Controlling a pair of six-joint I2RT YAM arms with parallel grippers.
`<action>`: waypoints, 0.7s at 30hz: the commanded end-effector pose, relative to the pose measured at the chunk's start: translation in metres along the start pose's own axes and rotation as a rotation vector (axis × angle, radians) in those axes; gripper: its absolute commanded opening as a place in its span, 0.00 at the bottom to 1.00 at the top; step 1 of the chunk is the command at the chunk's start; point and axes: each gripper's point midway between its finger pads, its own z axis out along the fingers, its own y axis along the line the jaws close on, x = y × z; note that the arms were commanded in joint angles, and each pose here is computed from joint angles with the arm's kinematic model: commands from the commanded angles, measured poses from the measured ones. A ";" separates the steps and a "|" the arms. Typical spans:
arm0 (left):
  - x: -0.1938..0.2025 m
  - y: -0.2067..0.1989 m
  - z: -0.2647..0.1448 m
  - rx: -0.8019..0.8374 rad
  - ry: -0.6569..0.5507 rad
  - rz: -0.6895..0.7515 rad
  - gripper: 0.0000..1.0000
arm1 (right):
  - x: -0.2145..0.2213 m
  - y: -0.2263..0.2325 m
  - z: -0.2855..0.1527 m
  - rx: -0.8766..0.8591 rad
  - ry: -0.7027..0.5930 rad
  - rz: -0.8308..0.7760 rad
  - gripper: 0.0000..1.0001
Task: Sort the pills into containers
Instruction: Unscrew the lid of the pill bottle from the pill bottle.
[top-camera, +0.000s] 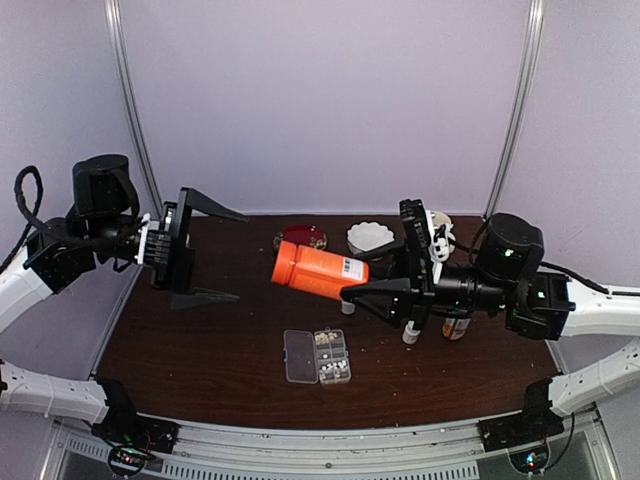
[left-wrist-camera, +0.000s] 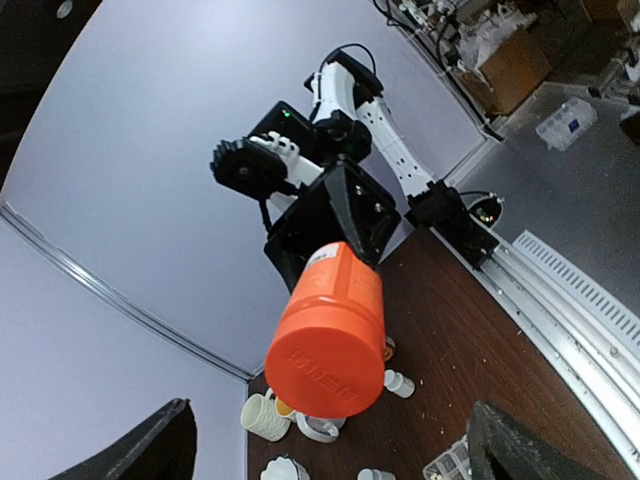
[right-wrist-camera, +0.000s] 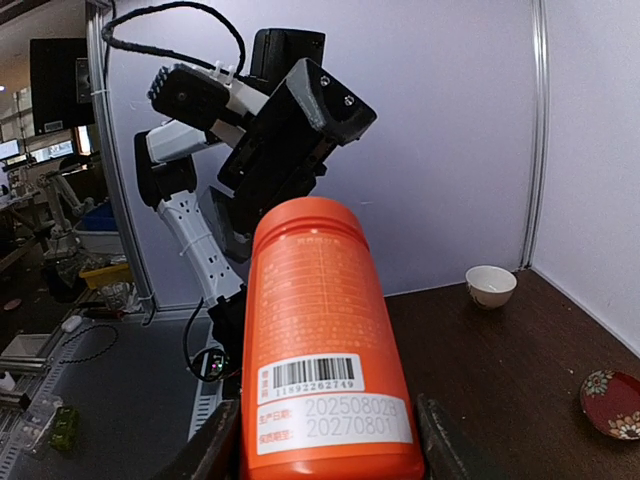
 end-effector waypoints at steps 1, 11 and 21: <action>0.013 -0.016 0.012 0.051 0.070 0.238 0.97 | -0.022 0.012 0.002 -0.088 -0.062 0.101 0.14; 0.016 -0.009 0.023 0.001 0.085 0.256 0.89 | -0.024 0.014 0.018 -0.122 -0.048 0.109 0.12; 0.020 -0.013 0.029 0.019 0.084 0.250 0.78 | -0.021 0.014 0.022 -0.131 -0.045 0.112 0.11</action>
